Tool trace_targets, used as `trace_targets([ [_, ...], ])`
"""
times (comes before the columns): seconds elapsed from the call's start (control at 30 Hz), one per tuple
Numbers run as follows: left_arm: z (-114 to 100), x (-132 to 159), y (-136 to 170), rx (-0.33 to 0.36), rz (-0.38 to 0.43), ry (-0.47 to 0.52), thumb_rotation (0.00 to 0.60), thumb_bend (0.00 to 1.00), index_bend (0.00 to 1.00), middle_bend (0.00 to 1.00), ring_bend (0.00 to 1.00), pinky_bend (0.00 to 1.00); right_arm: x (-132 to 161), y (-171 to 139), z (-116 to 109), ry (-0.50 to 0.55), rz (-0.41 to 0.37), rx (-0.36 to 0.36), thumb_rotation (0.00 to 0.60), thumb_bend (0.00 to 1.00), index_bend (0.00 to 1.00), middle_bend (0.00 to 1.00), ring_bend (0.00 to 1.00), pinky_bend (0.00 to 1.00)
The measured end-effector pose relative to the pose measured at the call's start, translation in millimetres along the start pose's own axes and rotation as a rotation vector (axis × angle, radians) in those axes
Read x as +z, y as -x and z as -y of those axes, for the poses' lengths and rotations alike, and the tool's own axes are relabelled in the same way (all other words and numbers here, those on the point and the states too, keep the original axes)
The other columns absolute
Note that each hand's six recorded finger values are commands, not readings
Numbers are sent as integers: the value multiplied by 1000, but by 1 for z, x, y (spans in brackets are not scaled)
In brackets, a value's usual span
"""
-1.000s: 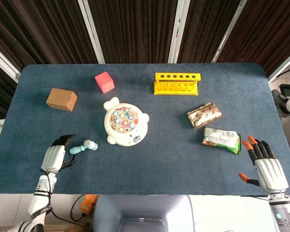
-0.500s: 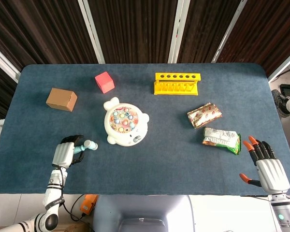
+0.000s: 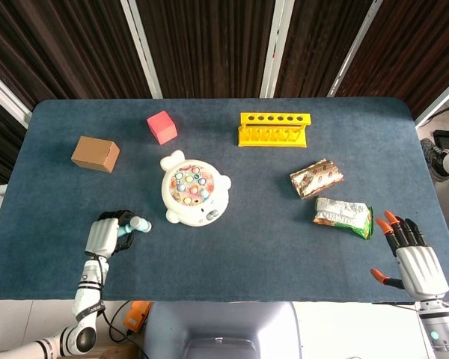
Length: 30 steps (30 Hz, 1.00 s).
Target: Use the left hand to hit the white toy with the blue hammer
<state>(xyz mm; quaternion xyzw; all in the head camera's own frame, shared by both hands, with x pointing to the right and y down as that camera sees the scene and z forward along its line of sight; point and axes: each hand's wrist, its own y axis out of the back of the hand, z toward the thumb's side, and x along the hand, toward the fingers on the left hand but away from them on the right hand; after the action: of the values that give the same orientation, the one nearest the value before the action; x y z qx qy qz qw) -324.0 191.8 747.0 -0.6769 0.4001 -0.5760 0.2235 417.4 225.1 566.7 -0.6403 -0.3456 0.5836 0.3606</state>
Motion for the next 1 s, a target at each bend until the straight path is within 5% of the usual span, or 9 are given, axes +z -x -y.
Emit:
trace_targets([
  [1.0,7,11,-3,27,29,-21,600,448,421,424,364,251,-1,0,1,3,-1,6,600,269,0,0,0,0],
])
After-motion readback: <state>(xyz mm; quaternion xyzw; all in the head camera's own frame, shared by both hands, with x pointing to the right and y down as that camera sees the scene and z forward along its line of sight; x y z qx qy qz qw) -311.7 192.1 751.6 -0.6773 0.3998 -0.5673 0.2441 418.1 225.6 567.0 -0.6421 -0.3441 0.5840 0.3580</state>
